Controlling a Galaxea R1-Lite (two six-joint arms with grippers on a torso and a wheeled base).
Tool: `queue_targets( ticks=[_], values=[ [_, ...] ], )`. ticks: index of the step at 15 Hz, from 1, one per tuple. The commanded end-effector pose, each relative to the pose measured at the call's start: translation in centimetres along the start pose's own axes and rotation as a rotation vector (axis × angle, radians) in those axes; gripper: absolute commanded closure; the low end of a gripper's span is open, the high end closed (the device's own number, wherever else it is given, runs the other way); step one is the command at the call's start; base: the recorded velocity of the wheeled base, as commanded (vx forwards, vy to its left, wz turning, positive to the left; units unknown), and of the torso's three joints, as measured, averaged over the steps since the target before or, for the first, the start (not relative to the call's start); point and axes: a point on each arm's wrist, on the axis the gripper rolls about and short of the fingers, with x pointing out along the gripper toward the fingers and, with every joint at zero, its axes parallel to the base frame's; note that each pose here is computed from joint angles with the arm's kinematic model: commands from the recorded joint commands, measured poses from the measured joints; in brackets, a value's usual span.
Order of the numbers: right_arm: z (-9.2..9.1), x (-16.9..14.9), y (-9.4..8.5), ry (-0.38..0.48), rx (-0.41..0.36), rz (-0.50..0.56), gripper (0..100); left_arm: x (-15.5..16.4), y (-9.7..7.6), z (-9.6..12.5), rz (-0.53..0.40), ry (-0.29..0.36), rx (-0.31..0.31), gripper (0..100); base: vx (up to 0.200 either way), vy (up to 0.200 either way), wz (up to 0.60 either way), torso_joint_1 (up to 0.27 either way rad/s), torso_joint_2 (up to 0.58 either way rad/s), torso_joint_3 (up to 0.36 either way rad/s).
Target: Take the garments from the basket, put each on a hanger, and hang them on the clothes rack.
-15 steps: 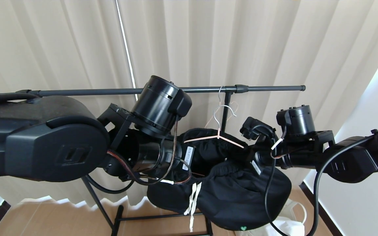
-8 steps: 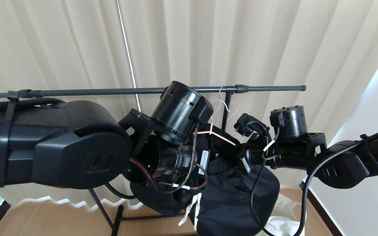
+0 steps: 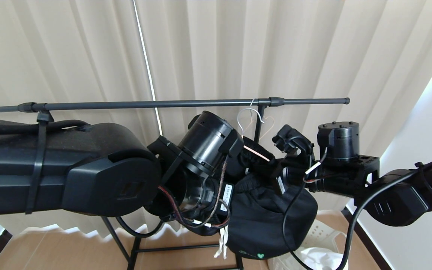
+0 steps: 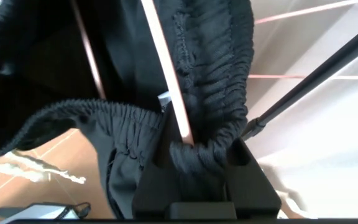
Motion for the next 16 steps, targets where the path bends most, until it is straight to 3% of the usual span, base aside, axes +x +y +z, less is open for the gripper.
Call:
queue_targets(
  ticks=[1, 7, 10, 11, 16],
  values=[
    [0.0, -0.8, 0.3, -0.02, -0.011, -0.003, 100, 0.5, 0.2, 0.1, 0.023, -0.002, -0.007, 100, 0.0, 0.0, 0.0, 0.0, 0.0, 0.0],
    [1.1, -3.2, 2.6, -0.077, -0.049, 0.036, 100, 0.8, 0.0, 0.3, 0.054, -0.018, -0.032, 100, 0.0, 0.0, 0.0, 0.0, 0.0, 0.0],
    [1.1, -3.5, 2.9, -0.079, -0.076, 0.042, 100, 1.2, -0.1, 0.5, 0.046, -0.04, -0.041, 100, 0.0, 0.0, 0.0, 0.0, 0.0, 0.0],
    [1.1, -3.7, 3.0, -0.08, -0.08, 0.043, 100, 1.2, -0.2, 0.6, 0.042, -0.051, -0.045, 0, 0.0, 0.0, 0.0, 0.0, 0.0, 0.0],
    [1.4, -4.1, 3.3, -0.092, -0.087, 0.049, 100, 1.1, 0.0, 0.6, 0.045, -0.056, -0.061, 0, 0.0, 0.0, 0.0, 0.0, 0.0, 0.0]
  ],
)
